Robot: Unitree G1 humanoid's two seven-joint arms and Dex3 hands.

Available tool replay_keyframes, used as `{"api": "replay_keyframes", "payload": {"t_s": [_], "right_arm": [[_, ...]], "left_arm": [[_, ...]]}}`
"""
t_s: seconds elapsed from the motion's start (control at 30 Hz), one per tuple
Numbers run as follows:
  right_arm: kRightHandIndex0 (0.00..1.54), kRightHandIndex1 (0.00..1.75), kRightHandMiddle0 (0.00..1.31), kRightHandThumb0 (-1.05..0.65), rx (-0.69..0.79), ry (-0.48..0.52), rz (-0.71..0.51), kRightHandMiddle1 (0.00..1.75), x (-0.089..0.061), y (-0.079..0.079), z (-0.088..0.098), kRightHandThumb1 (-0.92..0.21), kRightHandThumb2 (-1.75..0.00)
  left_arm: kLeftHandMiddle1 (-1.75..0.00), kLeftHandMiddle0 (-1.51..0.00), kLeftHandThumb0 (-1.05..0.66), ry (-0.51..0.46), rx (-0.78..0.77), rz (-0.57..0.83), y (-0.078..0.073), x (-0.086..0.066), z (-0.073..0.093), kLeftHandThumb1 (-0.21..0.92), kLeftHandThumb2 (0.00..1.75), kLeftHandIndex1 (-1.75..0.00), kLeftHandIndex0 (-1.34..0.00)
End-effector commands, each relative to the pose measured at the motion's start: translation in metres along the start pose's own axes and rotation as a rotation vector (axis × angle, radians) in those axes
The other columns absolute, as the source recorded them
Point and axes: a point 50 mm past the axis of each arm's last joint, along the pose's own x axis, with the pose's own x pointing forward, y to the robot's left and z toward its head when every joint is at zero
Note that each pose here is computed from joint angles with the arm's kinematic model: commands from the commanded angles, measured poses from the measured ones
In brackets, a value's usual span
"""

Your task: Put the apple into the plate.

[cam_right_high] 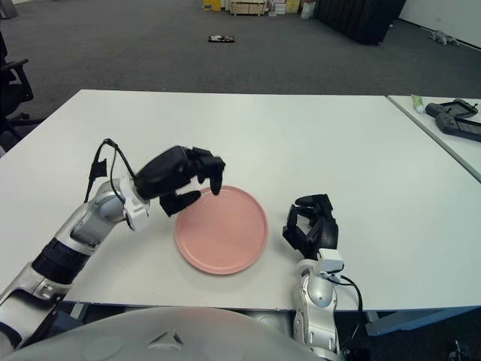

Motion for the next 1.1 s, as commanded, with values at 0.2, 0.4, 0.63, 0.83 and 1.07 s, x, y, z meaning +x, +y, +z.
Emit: {"api": "replay_keyframes", "payload": {"t_s": [0.2,0.4,0.63,0.83,1.07], "right_arm": [[0.77,1.75,0.37,-0.39,-0.004,-0.040,0.013,1.75,0.004,0.004,0.005,-0.63,-0.93],[0.77,1.75,0.37,-0.39,0.003,-0.037,0.014,1.75,0.003,0.004,0.005,-0.64,-0.92],[0.76,1.75,0.36,-0.39,0.001,-0.021,0.007,1.75,0.002,0.004,0.004,-0.64,-0.91],[0.76,1.75,0.36,-0.39,0.004,-0.020,0.008,1.75,0.003,0.003,0.004,-0.65,-0.91],[0.75,1.75,0.37,-0.39,0.014,-0.025,0.015,1.75,0.003,0.003,0.004,-0.64,-0.92]], "left_arm": [[-1.67,-0.84,0.00,-0.149,0.020,-0.307,-0.015,0.007,0.008,0.05,1.60,-1.75,-0.58],[-1.69,-0.83,0.00,-0.182,0.072,-0.348,-0.024,0.008,0.002,0.06,1.61,-1.75,-0.57],[-1.73,-0.83,0.00,-0.196,0.134,-0.308,-0.027,0.008,-0.002,0.05,1.63,-1.75,-0.57],[-1.70,-0.83,0.00,-0.064,0.124,-0.316,-0.020,0.008,-0.022,0.06,1.61,-1.75,-0.57],[-1.68,-0.81,0.00,0.113,0.071,-0.134,-0.022,0.011,-0.057,0.09,1.56,-1.75,-0.54]]}}
